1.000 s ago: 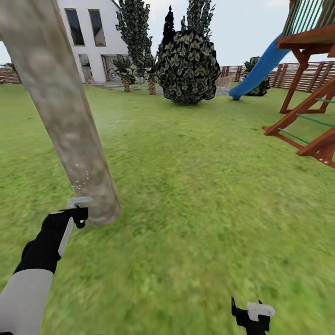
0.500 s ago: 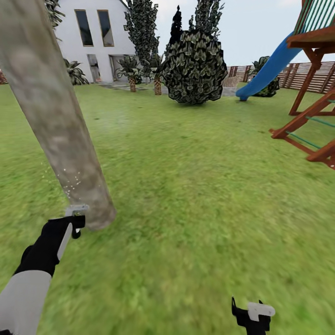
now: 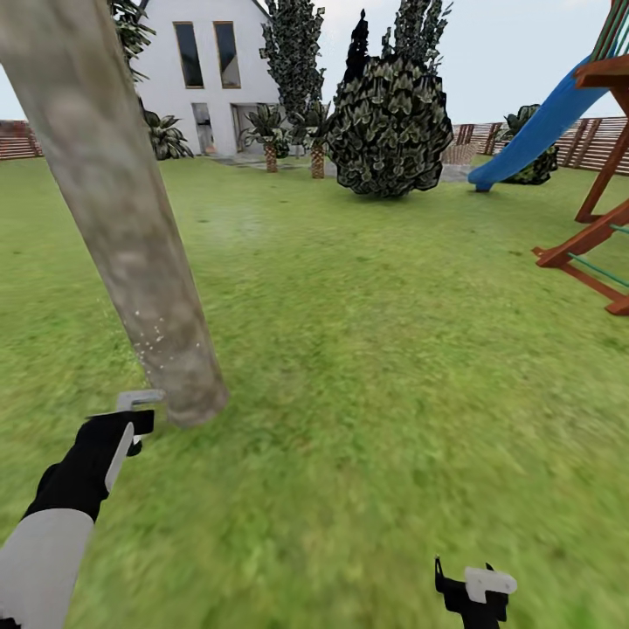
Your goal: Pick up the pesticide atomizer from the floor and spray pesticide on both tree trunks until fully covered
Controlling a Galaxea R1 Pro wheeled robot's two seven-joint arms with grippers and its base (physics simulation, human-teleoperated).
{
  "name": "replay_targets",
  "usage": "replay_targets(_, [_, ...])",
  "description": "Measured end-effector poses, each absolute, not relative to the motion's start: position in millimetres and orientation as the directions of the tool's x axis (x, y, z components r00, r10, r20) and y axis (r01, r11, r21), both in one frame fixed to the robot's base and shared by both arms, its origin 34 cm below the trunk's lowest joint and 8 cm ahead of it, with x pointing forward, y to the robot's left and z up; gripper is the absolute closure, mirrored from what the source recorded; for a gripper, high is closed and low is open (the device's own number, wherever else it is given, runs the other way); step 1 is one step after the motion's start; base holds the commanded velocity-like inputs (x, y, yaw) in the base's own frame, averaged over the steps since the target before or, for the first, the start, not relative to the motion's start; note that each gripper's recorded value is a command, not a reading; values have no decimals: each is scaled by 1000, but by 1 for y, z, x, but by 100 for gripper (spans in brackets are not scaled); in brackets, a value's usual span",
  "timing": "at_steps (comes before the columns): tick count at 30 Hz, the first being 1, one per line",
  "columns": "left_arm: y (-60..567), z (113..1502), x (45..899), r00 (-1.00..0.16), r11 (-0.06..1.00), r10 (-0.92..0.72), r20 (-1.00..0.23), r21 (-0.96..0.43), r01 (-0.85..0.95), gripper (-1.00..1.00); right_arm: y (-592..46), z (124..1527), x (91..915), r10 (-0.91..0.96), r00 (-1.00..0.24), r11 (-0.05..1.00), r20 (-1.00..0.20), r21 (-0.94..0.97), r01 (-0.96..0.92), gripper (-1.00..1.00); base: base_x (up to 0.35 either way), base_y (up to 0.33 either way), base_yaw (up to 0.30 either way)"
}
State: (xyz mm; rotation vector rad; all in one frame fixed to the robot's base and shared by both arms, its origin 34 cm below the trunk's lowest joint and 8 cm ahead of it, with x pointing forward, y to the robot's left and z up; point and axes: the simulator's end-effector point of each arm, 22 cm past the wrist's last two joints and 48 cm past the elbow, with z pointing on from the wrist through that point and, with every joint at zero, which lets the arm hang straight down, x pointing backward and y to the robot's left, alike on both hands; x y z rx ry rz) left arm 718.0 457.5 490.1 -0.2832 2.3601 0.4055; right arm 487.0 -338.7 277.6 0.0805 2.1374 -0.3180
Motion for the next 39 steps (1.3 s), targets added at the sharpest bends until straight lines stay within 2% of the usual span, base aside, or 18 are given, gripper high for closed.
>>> replay_targets(9, [464, 492, 717, -720, 923, -87, -689, 217, -319, 100, -338, 277, 487, -64, -556, 964, -829, -195, 179, -100, 237, -171, 187])
replay_targets(14, [429, 485, 723, -722, 940, -91, -686, 180, -289, 100, -338, 277, 487, -65, -556, 964, -829, -195, 178, -100, 159, -224, 22])
replay_targets(21, [494, 460, 691, -750, 907, -70, -658, 270, -322, 100, -339, 277, 487, -65, -556, 964, -828, -195, 179, -100, 4, -136, 0])
replay_targets(26, [411, 405, 689, -767, 949, -106, -633, 165, -268, 100, -339, 277, 487, -65, -556, 964, -829, -196, 179, -100, 0, -1, 93])
replay_targets(28, [419, 405, 687, -769, 945, -100, -631, 182, -272, 100, -338, 277, 487, -65, -556, 964, -829, -195, 179, -100, 0, 0, 266])
replay_targets(31, [472, 392, 663, -791, 922, -94, -604, 246, -298, 100, -338, 277, 487, -65, -556, 964, -829, -195, 178, -100, 30, -16, 174])
replay_targets(39, [442, 383, 666, -790, 936, -119, -602, 198, -292, 100, -339, 277, 487, -65, -556, 964, -829, -195, 179, -100, 222, -155, 5])
